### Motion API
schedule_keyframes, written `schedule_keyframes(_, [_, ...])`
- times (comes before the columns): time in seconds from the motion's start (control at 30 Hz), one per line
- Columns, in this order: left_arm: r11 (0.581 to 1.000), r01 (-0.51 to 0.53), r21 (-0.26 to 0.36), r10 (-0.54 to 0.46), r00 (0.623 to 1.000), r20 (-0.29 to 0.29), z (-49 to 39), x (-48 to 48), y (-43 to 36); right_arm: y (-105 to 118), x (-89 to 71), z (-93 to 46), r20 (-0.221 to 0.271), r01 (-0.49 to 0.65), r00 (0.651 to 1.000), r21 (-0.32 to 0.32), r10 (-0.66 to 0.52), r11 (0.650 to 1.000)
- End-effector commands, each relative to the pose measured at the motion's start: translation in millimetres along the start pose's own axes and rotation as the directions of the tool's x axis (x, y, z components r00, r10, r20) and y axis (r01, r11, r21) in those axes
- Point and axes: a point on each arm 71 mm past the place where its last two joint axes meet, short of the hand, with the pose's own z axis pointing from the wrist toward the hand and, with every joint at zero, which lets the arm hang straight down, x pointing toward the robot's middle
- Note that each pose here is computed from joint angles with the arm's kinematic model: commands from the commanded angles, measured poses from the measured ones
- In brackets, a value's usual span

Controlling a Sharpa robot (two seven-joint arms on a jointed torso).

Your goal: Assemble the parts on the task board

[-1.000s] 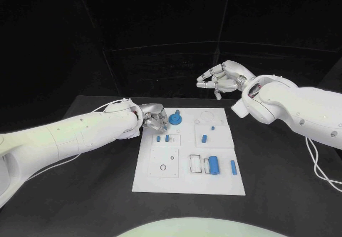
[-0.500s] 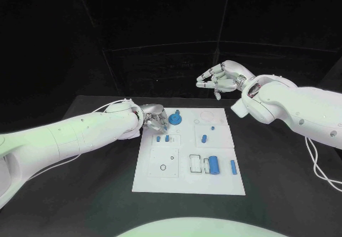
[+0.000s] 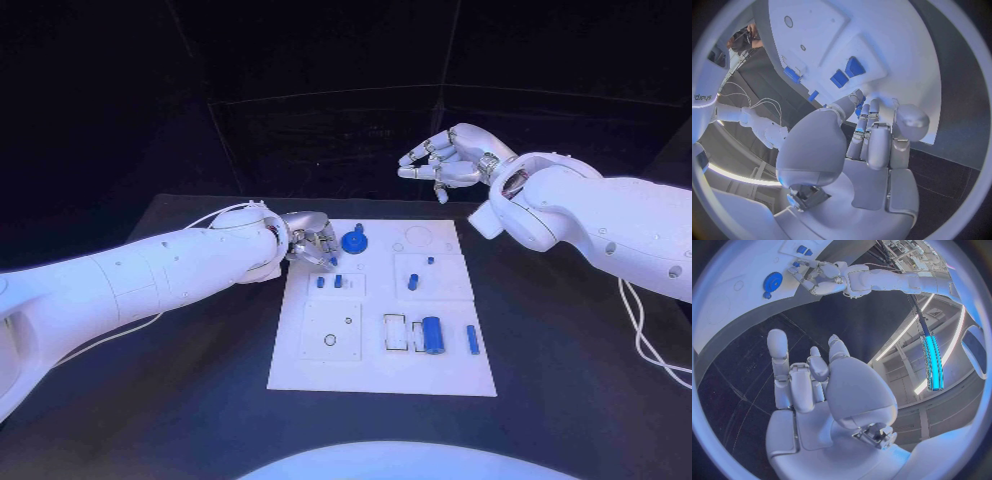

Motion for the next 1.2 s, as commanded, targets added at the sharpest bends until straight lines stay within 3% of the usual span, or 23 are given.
schedule_keyframes(0.03, [1.0, 0.01, -0.005, -0.01, 1.0, 0.017, -0.8, -1.5, 0.3, 0, -2.1, 0.1, 0.005, 0.005, 1.0, 0.0, -0.005, 1.0])
schedule_keyframes(0.23, [1.0, 0.029, -0.003, -0.028, 0.999, 0.026, -4.3, -2.6, 2.7, -4, -5.9, -1.2, 0.016, 0.019, 1.0, 0.011, -0.019, 1.0])
schedule_keyframes(0.47, [0.996, 0.088, -0.018, -0.087, 0.995, 0.058, -17.9, -9.0, 17.4, -13, -14.9, -4.3, 0.034, 0.083, 0.996, 0.042, -0.084, 0.996])
schedule_keyframes(0.6, [0.982, 0.189, 0.005, -0.188, 0.975, 0.116, -29.3, -17.5, 26.3, -22, -17.5, -8.4, 0.039, 0.145, 0.988, 0.056, -0.148, 0.988])
schedule_keyframes(0.7, [0.955, 0.294, 0.041, -0.296, 0.939, 0.173, -40.0, -24.6, 31.9, -29, -18.2, -12.8, 0.035, 0.21, 0.976, 0.059, -0.213, 0.976])
schedule_keyframes(0.87, [0.862, 0.488, 0.139, -0.508, 0.822, 0.258, -57.4, -34.6, 38.2, -41, -12.2, -22.6, -0.004, 0.383, 0.924, 0.045, -0.383, 0.923])
schedule_keyframes(0.93, [0.792, 0.579, 0.193, -0.61, 0.739, 0.285, -63.8, -38.0, 39.5, -46, -5.3, -27.7, -0.037, 0.462, 0.887, 0.036, -0.461, 0.886])
schedule_keyframes(0.97, [0.738, 0.635, 0.23, -0.674, 0.678, 0.293, -67.6, -39.7, 39.8, -51, 1.7, -32.2, -0.063, 0.51, 0.859, 0.031, -0.507, 0.86])
schedule_keyframes(1.13, [0.627, 0.711, 0.318, -0.778, 0.551, 0.303, -74.7, -42.6, 37.5, -65, 21.4, -41.1, -0.1, 0.612, 0.788, 0.01, -0.608, 0.791])
schedule_keyframes(1.2, [0.572, 0.737, 0.36, -0.818, 0.48, 0.316, -76.7, -43.7, 35.2, -71, 28.9, -44.2, -0.107, 0.635, 0.769, 0.004, -0.631, 0.773])
